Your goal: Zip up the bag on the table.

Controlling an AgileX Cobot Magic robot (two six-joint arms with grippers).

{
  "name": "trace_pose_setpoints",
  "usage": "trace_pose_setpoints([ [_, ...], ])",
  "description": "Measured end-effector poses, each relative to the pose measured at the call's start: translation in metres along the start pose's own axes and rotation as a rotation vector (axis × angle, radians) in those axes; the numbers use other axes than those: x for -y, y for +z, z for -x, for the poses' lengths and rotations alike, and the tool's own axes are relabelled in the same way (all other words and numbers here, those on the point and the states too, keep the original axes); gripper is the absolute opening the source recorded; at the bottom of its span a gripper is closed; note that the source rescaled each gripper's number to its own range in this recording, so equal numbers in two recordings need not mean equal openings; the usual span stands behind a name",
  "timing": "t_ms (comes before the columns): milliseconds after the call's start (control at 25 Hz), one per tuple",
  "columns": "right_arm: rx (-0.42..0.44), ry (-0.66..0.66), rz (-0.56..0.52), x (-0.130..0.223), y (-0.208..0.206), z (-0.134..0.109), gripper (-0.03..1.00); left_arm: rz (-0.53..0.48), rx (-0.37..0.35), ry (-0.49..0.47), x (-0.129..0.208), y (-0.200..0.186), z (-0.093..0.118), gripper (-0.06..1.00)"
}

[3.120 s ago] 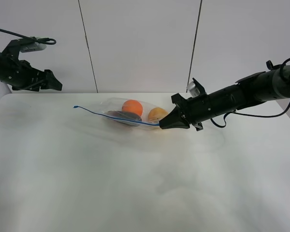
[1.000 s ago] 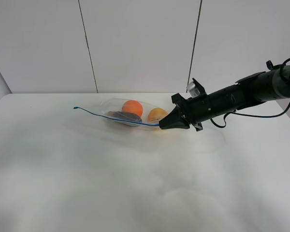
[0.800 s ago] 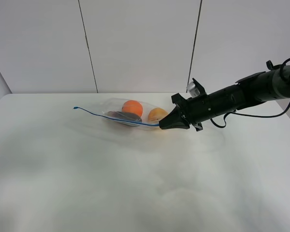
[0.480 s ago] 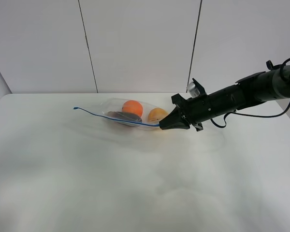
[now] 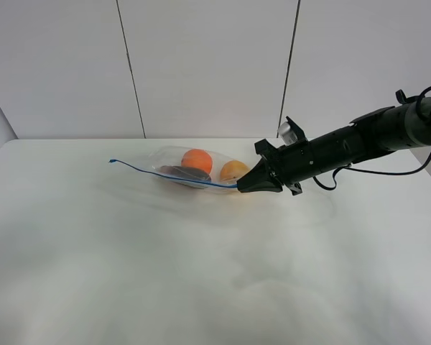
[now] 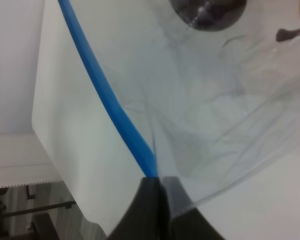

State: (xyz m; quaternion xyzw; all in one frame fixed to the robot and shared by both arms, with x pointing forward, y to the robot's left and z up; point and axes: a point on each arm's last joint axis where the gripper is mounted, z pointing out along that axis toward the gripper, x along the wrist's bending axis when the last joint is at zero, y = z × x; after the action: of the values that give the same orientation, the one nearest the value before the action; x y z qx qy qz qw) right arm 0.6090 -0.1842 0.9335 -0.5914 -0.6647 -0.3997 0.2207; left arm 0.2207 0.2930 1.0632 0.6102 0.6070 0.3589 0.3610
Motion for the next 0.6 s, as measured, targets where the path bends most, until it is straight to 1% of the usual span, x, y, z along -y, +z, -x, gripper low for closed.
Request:
trace_pose_setpoints([
  [80, 0.001, 0.014, -0.001, 0.000, 0.000, 0.000, 0.16, 0.000, 0.002, 0.001, 0.000, 0.000, 0.000, 0.93],
  [120, 0.002, 0.026, -0.002, 0.000, 0.000, 0.000, 0.28, 0.000, 0.002, 0.000, 0.000, 0.000, 0.000, 0.93],
  [200, 0.009, 0.033, -0.010, 0.001, 0.000, 0.001, 0.57, 0.000, 0.002, 0.000, 0.000, 0.000, 0.000, 0.93],
  [240, 0.015, 0.031, -0.016, 0.001, 0.000, 0.001, 0.70, 0.000, 0.002, 0.000, 0.000, 0.000, 0.000, 0.93],
  [280, 0.023, 0.026, -0.024, 0.002, 0.000, 0.002, 0.82, 0.000, 0.002, -0.001, 0.000, 0.000, 0.000, 0.93],
  [320, 0.037, 0.011, -0.036, 0.001, -0.001, 0.002, 0.89, 0.000, 0.002, -0.002, 0.000, 0.000, 0.000, 0.93],
  [360, 0.055, 0.000, -0.047, -0.001, -0.002, 0.001, 0.93, 0.000, 0.002, -0.002, 0.000, 0.000, 0.000, 0.93],
  [440, 0.123, -0.039, -0.076, -0.010, -0.008, -0.001, 0.96, 0.000, 0.002, -0.002, 0.000, 0.000, 0.000, 0.93],
  [520, 0.211, -0.054, -0.098, -0.022, -0.017, -0.005, 0.97, 0.000, 0.002, -0.002, 0.000, 0.000, 0.000, 0.93],
  [600, 0.333, -0.099, -0.117, -0.037, -0.030, -0.010, 0.98, 0.000, 0.002, -0.002, 0.000, 0.000, 0.000, 0.93],
])
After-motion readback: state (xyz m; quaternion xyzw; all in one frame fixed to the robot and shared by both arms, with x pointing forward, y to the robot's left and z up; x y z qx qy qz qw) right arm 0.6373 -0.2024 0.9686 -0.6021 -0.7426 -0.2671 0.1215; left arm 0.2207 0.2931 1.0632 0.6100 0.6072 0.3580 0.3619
